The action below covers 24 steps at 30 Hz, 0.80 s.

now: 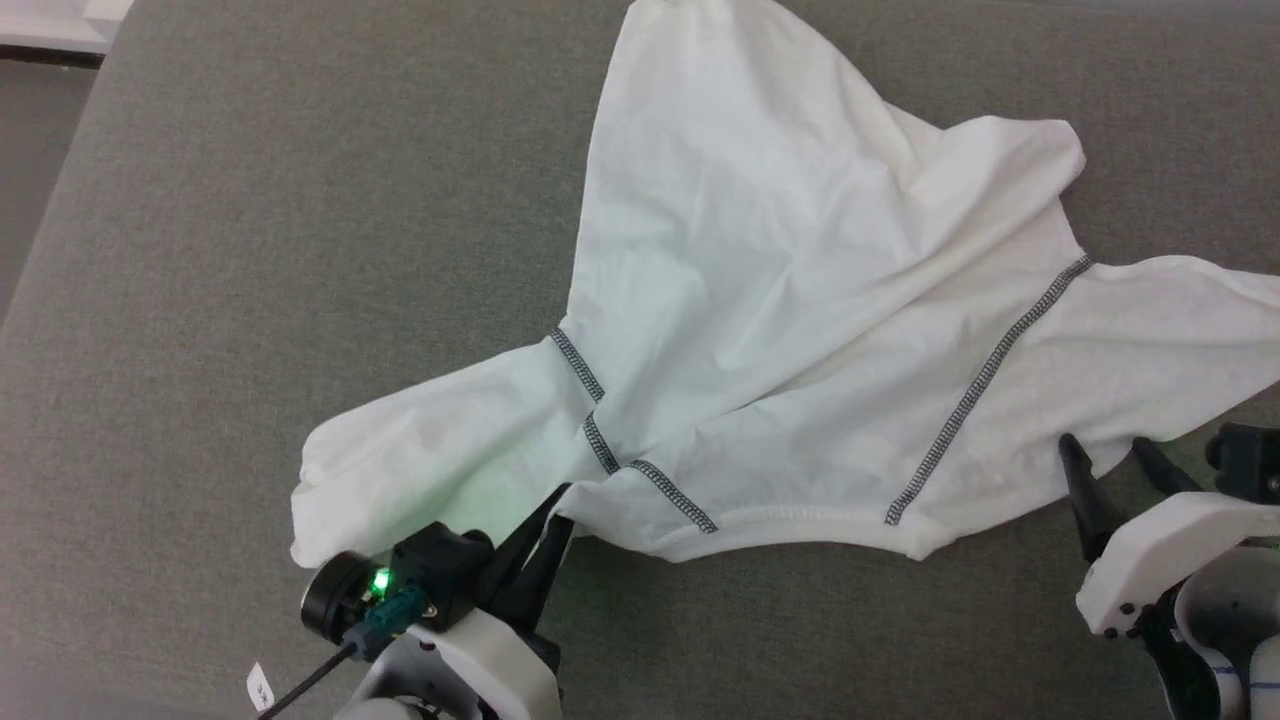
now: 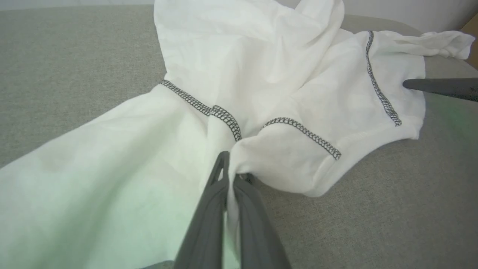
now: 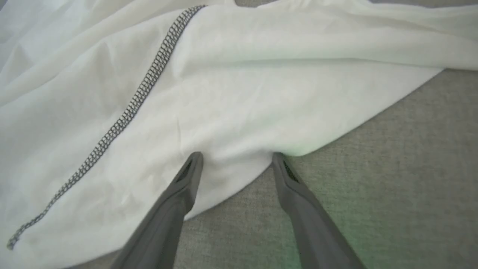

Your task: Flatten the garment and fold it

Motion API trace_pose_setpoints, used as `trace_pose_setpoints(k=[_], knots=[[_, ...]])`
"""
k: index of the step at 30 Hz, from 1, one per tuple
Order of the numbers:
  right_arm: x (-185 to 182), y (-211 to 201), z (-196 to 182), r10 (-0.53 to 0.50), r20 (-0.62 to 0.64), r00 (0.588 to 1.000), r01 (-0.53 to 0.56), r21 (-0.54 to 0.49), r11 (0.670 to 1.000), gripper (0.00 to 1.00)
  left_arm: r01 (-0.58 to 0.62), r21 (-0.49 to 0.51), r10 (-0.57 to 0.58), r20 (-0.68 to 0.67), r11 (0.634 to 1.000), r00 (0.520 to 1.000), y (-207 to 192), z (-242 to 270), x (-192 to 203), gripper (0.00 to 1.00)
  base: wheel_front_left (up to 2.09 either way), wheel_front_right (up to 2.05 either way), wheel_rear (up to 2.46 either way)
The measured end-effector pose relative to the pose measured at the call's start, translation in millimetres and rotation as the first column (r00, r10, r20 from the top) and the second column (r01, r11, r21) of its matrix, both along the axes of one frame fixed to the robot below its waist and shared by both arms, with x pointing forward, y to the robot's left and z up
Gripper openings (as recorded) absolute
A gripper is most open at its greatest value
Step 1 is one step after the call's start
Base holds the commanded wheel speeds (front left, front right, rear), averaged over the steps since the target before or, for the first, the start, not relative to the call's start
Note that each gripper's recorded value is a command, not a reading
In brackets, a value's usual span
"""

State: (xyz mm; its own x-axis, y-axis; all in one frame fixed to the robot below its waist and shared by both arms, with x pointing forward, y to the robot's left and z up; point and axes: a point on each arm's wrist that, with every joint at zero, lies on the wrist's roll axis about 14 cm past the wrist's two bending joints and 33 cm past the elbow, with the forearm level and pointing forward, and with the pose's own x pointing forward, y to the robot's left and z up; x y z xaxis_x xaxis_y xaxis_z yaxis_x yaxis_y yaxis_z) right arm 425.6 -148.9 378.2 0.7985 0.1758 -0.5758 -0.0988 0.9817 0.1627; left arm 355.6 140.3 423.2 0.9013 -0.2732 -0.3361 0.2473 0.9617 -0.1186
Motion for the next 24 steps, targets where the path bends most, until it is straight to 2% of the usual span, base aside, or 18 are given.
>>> trace_pose_setpoints(k=[11,16,21,22,23,24], knots=[[0,-4,-7,0.008,-0.106,0.994,-0.009,-0.013,1.0,1.0,-0.018,-0.014,0.018,-0.034,1.0,0.999,3,-11,1,0.0,0.0,0.0,0.0],[-2,0,-11,0.039,-0.173,0.984,-0.049,-0.052,0.997,1.0,-0.009,-0.029,0.008,-0.039,1.0,0.999,-2,-14,4,0.0,0.0,0.0,0.0],[10,7,-15,0.062,-0.206,0.977,-0.078,-0.072,0.994,1.0,0.002,-0.032,-0.003,-0.036,0.999,0.999,-4,-15,9,0.0,0.0,0.0,0.0],[13,8,-16,0.063,-0.209,0.976,-0.08,-0.073,0.994,0.95,0.0,-0.031,-0.001,-0.037,1.0,0.999,-3,-16,10,0.0,0.0,0.0,0.0],[16,9,-17,0.066,-0.211,0.975,-0.083,-0.071,0.994,0.49,-0.004,-0.029,0.003,-0.037,1.0,0.999,-2,-16,10,0.0,0.0,0.0,0.0],[18,10,-17,0.068,-0.213,0.975,-0.085,-0.07,0.994,0.32,-0.008,-0.029,0.007,-0.04,1.0,0.999,-1,-17,9,0.0,0.0,0.0,0.0]])
